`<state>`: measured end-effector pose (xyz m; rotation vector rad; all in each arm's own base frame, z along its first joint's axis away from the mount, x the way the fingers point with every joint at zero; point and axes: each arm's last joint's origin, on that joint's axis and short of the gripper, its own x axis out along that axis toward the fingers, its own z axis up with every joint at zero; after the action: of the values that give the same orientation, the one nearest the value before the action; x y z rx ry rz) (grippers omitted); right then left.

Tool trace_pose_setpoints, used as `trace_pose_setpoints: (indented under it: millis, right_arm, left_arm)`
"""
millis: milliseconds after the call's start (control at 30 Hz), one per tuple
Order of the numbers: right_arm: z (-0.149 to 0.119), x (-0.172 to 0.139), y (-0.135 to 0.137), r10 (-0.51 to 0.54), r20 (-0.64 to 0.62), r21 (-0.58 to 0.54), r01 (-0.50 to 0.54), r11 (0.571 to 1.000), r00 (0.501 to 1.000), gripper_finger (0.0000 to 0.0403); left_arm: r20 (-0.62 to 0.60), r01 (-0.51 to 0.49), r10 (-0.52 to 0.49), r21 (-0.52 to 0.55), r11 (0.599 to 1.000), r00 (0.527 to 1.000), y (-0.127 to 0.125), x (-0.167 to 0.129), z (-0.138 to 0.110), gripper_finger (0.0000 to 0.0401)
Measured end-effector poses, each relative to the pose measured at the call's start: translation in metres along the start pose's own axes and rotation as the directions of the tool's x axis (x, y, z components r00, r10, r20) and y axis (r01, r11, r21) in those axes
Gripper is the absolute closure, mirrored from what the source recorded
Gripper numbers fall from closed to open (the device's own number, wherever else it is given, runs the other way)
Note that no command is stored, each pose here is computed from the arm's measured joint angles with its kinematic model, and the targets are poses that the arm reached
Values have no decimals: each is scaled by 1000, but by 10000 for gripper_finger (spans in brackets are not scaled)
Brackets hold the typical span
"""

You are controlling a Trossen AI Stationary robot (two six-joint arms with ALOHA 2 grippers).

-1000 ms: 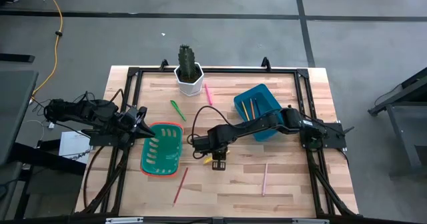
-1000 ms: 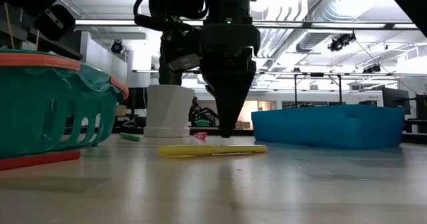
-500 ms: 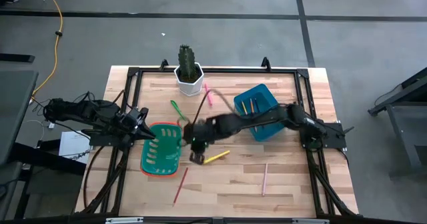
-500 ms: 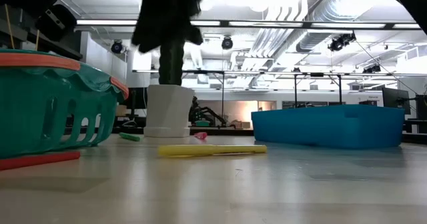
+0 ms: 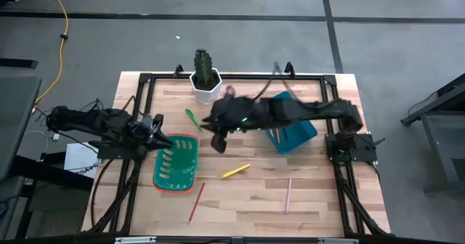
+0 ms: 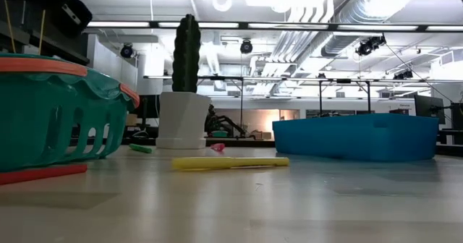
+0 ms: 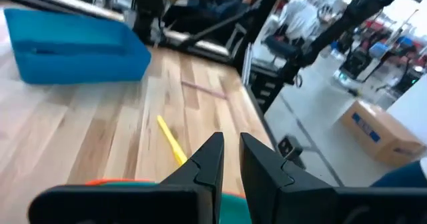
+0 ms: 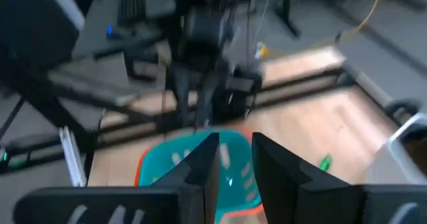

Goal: Sort pens & pencils
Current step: Put the yellow pen into the green basket

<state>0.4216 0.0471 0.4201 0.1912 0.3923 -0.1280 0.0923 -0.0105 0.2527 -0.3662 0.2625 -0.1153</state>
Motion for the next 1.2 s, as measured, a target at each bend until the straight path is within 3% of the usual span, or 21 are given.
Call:
trace_pose_setpoints:
  millis: [367,567,667,900,1200]
  right_arm:
    - [53,-121,2,26,304,-75,-4,997,952,322]
    - [53,-185,0,12,379,-80,20,997,925,322]
    - [37,-204,-2,-31,389,-49,54,997,921,322]
    - [-28,-215,-11,-6,463,53,-20,998,886,322]
    - [-128,-205,-42,-13,521,248,-136,959,853,322]
  left_arm:
    - [-46,42,-41,23,999,998,-1,41,7,364]
    - [-133,55,-56,-15,998,990,2,70,1,364]
    - [-151,65,-68,-24,998,986,3,83,-1,364]
    - [-132,32,-33,-7,999,991,1,102,12,364]
    - [-327,-41,70,95,995,943,-9,130,45,364]
